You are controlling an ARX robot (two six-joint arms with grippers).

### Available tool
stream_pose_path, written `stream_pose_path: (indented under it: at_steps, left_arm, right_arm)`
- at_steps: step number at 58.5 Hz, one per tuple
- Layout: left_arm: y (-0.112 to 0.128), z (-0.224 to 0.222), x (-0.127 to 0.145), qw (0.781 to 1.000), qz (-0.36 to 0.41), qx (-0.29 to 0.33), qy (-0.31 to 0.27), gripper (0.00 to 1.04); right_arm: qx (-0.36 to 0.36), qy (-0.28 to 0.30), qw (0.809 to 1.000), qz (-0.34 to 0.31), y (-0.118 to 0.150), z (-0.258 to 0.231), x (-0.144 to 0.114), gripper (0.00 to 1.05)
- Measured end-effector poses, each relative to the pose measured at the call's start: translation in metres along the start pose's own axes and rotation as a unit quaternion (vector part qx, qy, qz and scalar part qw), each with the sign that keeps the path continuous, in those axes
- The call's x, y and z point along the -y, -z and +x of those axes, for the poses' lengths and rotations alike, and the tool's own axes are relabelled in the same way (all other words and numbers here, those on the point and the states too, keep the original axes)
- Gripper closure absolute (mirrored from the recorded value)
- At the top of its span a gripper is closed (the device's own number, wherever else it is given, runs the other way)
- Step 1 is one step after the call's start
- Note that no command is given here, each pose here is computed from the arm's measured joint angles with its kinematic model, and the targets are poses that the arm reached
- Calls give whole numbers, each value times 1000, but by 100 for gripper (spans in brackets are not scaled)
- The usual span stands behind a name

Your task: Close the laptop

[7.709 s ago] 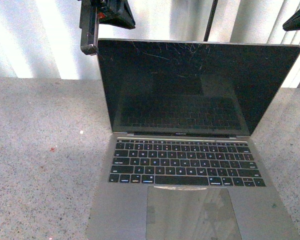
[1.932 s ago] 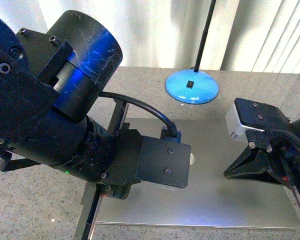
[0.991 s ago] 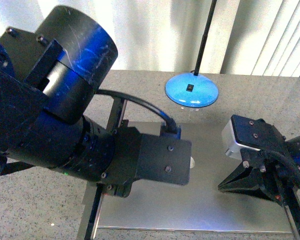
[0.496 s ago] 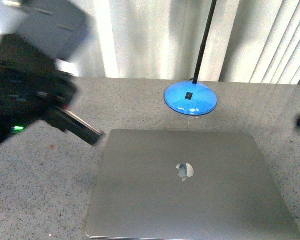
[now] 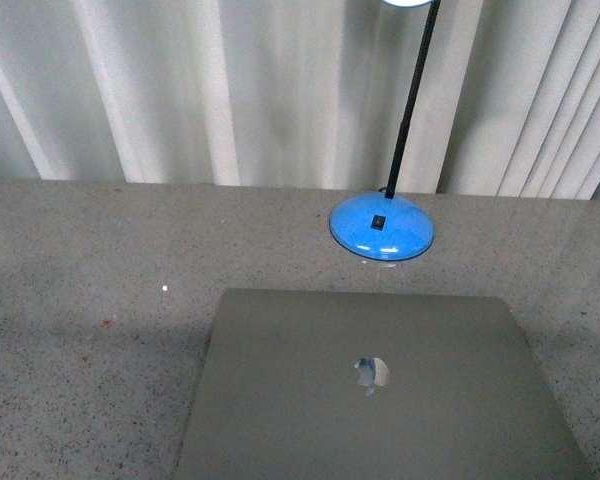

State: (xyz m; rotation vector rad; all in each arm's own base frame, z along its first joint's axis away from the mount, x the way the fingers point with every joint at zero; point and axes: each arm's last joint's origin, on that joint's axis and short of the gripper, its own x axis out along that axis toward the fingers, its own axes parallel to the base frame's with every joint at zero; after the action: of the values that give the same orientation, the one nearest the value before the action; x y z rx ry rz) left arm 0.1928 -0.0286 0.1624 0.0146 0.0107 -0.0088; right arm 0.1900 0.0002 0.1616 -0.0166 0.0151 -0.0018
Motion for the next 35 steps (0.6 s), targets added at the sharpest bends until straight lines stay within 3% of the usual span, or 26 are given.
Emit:
stream_pose_path:
  at_steps: [35]
  left_arm:
    - [-4,-47,-28,1000,-8,7,-5,101]
  right_arm:
    - [0,-1,1000,2,0,-48,0,102]
